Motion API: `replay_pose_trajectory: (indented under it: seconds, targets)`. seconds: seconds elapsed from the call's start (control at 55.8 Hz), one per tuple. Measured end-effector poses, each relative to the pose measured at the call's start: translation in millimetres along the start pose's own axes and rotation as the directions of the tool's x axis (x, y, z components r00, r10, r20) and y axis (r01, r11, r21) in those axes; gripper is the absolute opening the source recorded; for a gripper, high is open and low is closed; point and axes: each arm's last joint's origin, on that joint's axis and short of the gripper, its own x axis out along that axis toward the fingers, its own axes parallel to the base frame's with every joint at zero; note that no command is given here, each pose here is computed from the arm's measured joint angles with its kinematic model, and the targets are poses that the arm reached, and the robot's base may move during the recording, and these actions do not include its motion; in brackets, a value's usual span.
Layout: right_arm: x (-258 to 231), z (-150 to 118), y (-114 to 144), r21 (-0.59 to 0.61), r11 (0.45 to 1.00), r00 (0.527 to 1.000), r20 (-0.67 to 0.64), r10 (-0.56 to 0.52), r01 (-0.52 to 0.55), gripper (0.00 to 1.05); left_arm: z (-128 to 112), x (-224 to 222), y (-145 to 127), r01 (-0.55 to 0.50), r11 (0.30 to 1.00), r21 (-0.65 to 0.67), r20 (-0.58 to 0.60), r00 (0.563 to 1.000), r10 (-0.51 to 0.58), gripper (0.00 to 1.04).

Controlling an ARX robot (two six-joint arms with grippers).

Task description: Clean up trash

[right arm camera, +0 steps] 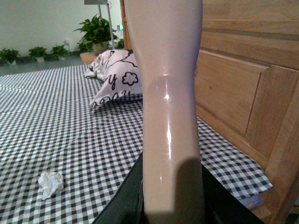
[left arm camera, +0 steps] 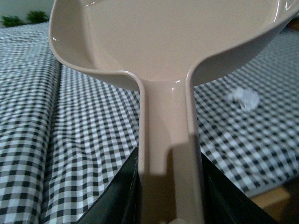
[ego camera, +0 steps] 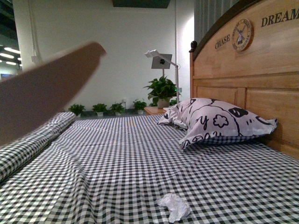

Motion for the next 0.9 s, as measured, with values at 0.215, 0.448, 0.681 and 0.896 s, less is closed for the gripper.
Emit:
replay_pose_trajectory:
  seconds: [0.215,0.448,0.681,0.896]
  targets:
    - [0,0,0,0.0,1.0,1.0,-0.001,-0.004,0.004,0.19,-12,41,10,0.166,0.941,0.294,-0.099,0.985,-0.143,0.28]
    - [0,0,0,-0.001,1.0,1.0,0.0,-0.003,0.003,0.19,-26,76,14,0.304,0.821,0.483,-0.214,0.95,-0.226,0.28]
    - [0,0,0,-0.001,1.0,1.0,0.0,-0.003,0.003,0.19,-37,96,15,0.399,0.752,0.525,-0.276,0.915,-0.294,0.28]
    - [0,0,0,-0.001,1.0,1.0,0.0,-0.003,0.003,0.19,-47,107,19,0.452,0.744,0.492,-0.334,0.887,-0.318,0.28]
